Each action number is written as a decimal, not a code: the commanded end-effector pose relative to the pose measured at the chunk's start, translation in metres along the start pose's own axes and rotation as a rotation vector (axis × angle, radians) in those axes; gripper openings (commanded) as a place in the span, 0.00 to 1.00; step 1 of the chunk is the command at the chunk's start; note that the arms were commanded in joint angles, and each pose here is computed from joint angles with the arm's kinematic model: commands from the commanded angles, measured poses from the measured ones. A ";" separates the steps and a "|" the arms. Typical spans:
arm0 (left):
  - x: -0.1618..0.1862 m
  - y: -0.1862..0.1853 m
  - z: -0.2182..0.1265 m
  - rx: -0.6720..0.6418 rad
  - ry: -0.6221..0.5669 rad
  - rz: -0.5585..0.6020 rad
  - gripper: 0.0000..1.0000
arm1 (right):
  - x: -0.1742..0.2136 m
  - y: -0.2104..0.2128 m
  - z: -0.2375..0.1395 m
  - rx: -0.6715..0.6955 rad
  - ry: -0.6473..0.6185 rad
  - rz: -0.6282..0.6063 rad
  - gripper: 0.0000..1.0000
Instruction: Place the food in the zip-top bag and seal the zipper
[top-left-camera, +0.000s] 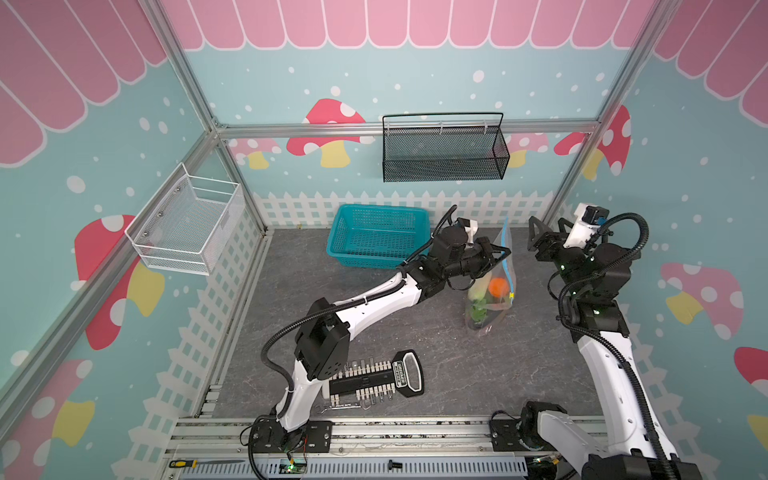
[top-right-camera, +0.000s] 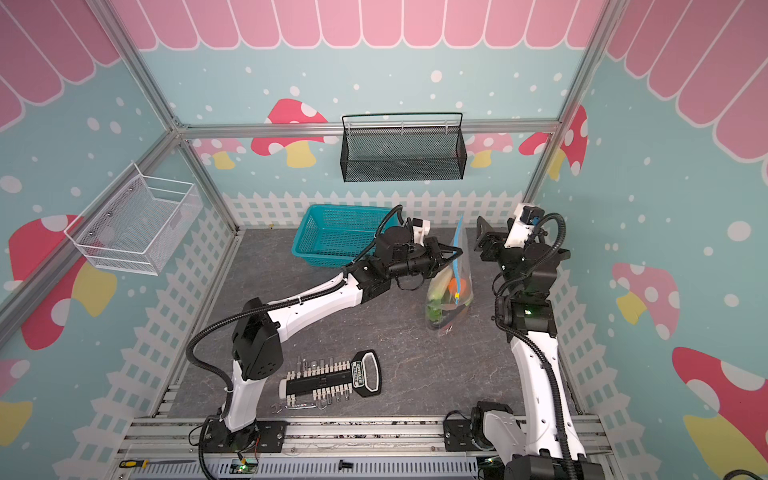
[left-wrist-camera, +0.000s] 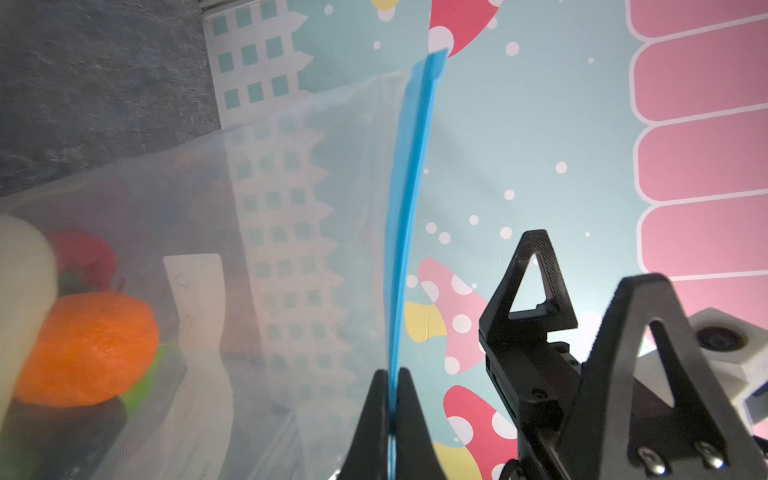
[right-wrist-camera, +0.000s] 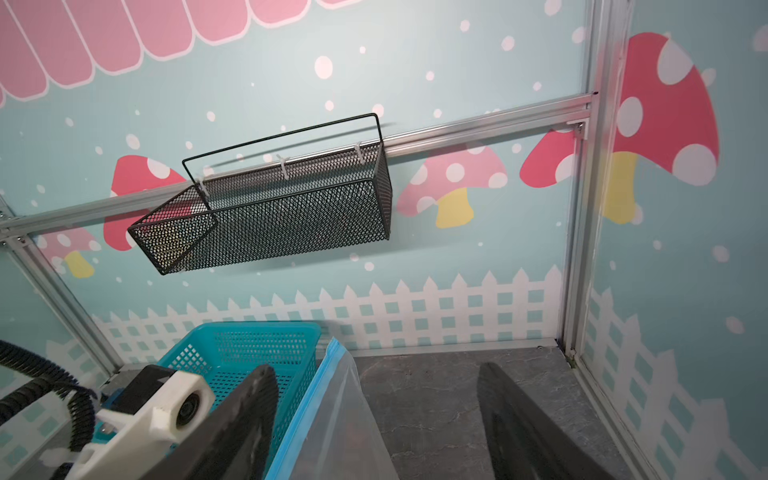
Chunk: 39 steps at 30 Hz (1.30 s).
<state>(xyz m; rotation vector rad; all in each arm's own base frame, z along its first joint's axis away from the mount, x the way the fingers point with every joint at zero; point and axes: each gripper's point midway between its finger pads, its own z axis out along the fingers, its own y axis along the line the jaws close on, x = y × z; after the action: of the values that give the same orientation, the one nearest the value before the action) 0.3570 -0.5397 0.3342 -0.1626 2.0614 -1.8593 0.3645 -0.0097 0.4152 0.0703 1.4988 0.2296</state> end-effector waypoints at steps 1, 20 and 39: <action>-0.001 -0.029 0.008 0.087 -0.038 -0.035 0.00 | 0.000 -0.006 -0.002 0.010 0.002 0.027 0.78; -0.007 0.043 -0.015 0.043 -0.110 -0.157 0.00 | 0.063 -0.006 0.015 -0.135 0.130 0.131 0.75; -0.046 0.225 -0.153 -0.154 -0.254 -0.276 0.00 | 0.220 0.070 0.013 -0.256 0.508 0.078 0.74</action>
<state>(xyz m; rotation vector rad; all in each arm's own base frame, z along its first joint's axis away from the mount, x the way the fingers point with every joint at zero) 0.3807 -0.3616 0.1030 -0.7906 2.1817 -1.6495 0.3830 0.1032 0.2303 -0.1411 1.9151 0.5713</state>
